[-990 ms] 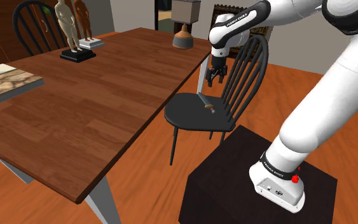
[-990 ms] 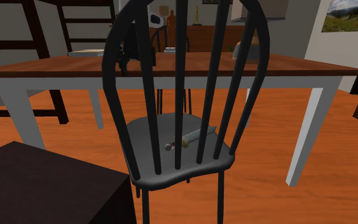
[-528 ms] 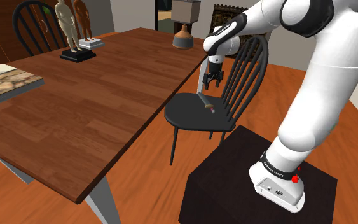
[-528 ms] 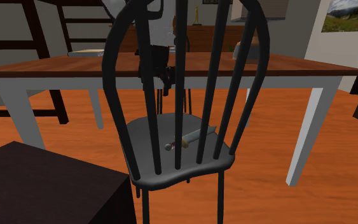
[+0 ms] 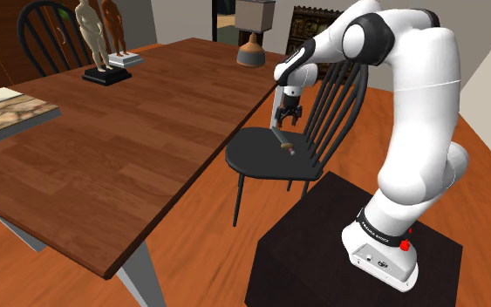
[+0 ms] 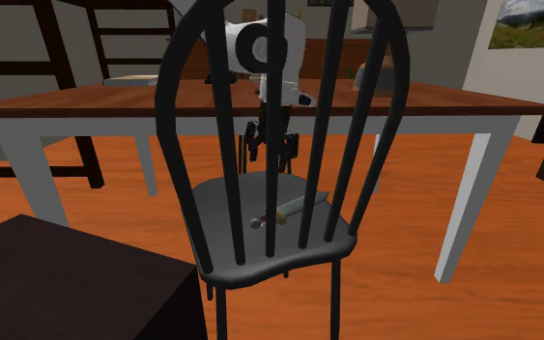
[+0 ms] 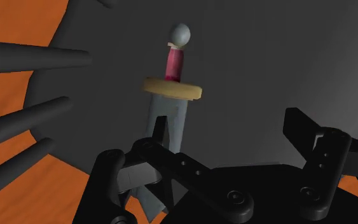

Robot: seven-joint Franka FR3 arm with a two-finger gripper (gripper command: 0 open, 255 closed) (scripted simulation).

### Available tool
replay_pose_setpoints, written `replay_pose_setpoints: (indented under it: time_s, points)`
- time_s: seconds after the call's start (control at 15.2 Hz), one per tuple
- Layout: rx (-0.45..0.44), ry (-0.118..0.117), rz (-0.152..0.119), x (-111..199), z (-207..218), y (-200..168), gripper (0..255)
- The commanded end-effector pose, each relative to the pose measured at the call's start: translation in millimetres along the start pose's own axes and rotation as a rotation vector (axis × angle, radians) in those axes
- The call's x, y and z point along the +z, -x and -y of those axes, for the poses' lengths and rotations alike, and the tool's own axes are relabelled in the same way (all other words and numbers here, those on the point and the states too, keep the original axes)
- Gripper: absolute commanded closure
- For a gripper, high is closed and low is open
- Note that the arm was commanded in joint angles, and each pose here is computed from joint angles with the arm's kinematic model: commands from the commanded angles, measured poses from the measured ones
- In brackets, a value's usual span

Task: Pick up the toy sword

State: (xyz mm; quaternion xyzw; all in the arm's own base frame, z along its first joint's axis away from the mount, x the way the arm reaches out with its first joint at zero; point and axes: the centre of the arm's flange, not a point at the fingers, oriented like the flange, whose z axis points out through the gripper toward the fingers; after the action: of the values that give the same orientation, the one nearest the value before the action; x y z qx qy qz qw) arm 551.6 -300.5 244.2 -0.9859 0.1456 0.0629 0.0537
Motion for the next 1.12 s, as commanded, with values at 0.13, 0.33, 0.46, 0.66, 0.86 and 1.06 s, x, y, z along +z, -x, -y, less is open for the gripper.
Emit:
replay_pose_setpoints:
  time_s: [0.13, 0.33, 0.46, 0.66, 0.86, 1.06]
  points:
    - [0.042, -0.025, 0.001, 32.5, -31.0, -33.7, 0]
    - [0.074, -0.043, 0.001, 56.3, -54.1, -58.0, 0]
    - [0.094, -0.055, 0.002, 72.5, -69.6, -73.7, 0]
    - [0.096, -0.055, 0.002, 84.2, -71.7, -76.4, 0]
    - [0.096, -0.055, 0.002, 99.8, -73.1, -78.6, 0]
    - [0.096, -0.055, 0.002, 113.2, -74.3, -80.5, 0]
